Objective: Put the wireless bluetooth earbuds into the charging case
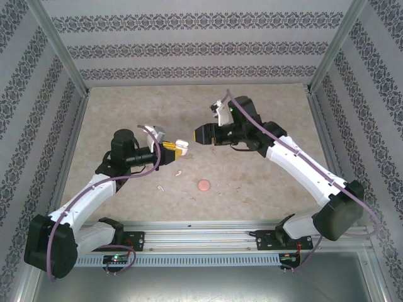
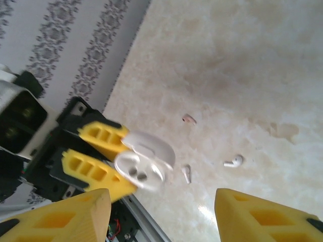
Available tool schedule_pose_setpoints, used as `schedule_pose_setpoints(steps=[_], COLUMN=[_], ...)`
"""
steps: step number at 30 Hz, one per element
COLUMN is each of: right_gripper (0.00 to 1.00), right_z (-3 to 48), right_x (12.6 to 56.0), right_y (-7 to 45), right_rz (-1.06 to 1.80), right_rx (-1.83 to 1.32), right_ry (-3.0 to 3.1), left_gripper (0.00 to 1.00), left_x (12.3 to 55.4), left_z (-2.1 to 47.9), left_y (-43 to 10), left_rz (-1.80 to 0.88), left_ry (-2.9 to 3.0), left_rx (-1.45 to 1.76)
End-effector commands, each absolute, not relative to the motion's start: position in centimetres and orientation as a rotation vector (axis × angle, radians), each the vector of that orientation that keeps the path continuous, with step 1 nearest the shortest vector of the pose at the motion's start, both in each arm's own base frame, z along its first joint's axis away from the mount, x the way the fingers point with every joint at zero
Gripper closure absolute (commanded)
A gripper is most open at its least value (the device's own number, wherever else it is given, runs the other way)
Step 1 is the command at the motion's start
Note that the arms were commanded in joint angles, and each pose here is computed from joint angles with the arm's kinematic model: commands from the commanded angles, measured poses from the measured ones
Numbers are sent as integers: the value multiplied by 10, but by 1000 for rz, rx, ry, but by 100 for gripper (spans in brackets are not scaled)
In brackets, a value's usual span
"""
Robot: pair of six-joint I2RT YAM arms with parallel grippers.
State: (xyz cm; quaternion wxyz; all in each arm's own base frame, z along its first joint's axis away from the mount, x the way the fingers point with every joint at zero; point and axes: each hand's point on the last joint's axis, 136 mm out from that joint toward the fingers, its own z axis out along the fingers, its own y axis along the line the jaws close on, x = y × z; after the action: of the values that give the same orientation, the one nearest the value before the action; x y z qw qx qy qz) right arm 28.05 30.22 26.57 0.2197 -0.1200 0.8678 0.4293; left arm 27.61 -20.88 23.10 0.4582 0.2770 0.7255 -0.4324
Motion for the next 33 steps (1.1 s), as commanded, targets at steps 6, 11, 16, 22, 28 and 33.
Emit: schedule_pose_setpoints(steps=[6,11,16,22,28,33], right_gripper=[44,43,42,41,41,45], right_z=[246,273,280,297,303,304], right_x=[276,278,280,282,285,287], right_y=[345,361,362,369,382,391], right_rz=[1440,1537,1580,1682,1741,1802], right_rx=[-74,-27,62,105,90,103], right_ry=[2436,2372,2355,2298,2288,2279], left_gripper=[100,100,100,100,100,100], left_x=[276,274,278,281,285,286], left_z=[260,267,283,308,320,328], left_y=[-187,-185,-180,-177,-177,-178], left_rz=[-1108,-1090,-1056,-1020,-1019,-1036], left_ry=[1529,1465,1414,1363,1341,1321], left_rx=[582,583,549,536,536,528])
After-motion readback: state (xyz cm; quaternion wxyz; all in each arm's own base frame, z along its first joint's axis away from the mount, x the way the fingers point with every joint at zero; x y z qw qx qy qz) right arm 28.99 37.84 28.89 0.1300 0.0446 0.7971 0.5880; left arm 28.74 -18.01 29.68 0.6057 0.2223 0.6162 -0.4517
